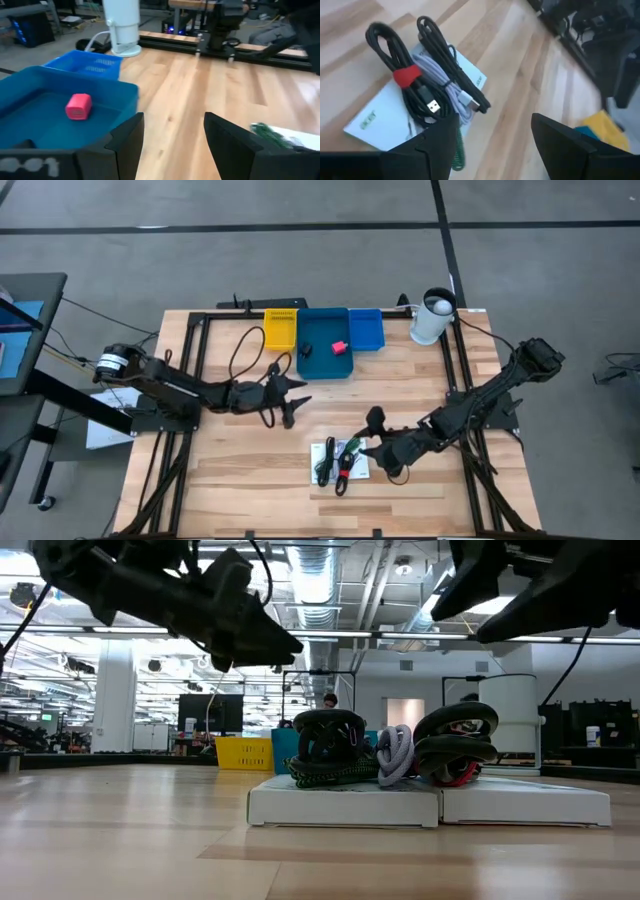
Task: Pick and place items into bin
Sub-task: Put the right black charger cable into the blue basket
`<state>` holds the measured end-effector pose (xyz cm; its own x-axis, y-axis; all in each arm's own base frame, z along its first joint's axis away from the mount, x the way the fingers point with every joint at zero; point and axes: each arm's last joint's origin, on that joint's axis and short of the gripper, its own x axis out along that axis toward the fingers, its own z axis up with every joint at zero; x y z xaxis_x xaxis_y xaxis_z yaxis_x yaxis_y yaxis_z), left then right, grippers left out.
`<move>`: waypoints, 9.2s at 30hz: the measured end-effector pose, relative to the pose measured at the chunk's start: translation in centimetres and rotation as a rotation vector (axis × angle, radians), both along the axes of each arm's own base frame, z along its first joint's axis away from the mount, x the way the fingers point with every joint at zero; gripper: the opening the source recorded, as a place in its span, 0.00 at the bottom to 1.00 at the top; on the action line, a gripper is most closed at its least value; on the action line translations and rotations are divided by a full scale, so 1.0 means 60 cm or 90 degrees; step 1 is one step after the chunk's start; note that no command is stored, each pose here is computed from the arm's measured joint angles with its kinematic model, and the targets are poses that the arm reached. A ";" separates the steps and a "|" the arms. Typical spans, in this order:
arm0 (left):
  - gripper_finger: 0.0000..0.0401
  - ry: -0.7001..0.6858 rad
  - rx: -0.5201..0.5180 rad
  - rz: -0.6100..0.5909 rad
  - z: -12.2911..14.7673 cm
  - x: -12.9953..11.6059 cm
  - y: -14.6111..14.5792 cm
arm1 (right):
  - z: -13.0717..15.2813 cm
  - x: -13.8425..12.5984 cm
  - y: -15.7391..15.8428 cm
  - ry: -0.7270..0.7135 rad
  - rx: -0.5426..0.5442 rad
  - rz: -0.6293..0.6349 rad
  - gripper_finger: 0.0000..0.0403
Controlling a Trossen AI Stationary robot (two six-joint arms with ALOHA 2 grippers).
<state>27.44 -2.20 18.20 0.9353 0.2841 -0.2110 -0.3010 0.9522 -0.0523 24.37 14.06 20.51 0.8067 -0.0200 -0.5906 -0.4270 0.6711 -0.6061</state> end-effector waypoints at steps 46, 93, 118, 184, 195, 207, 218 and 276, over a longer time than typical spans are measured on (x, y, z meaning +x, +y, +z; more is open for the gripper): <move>0.49 -0.189 -0.063 -0.126 0.047 -0.037 -0.149 | -0.062 0.045 0.165 0.016 -0.076 0.057 0.61; 0.49 -0.215 -0.105 -0.203 0.055 -0.064 -0.200 | -0.148 0.056 0.192 -0.005 -0.093 -0.001 0.61; 0.49 -0.209 -0.109 -0.203 0.053 -0.064 -0.200 | -0.146 0.072 0.182 0.002 -0.055 0.006 0.48; 0.49 -0.098 -0.026 -0.200 0.025 -0.060 -0.196 | 0.060 0.143 0.037 0.143 -0.295 -0.285 0.00; 0.49 -0.043 0.063 -0.187 0.013 -0.053 -0.179 | 0.177 0.158 -0.234 0.146 -0.056 -0.427 0.00; 0.49 -0.001 0.271 -0.179 0.015 -0.040 -0.155 | 0.207 0.123 -0.532 -0.063 0.286 -0.598 0.00; 0.49 0.042 0.399 -0.013 0.024 -0.035 -0.129 | 0.096 0.101 -0.670 -0.003 0.395 -0.765 0.00; 0.49 -0.104 0.276 0.012 0.059 -0.080 -0.203 | 0.064 0.086 -0.649 0.166 0.378 -0.789 0.00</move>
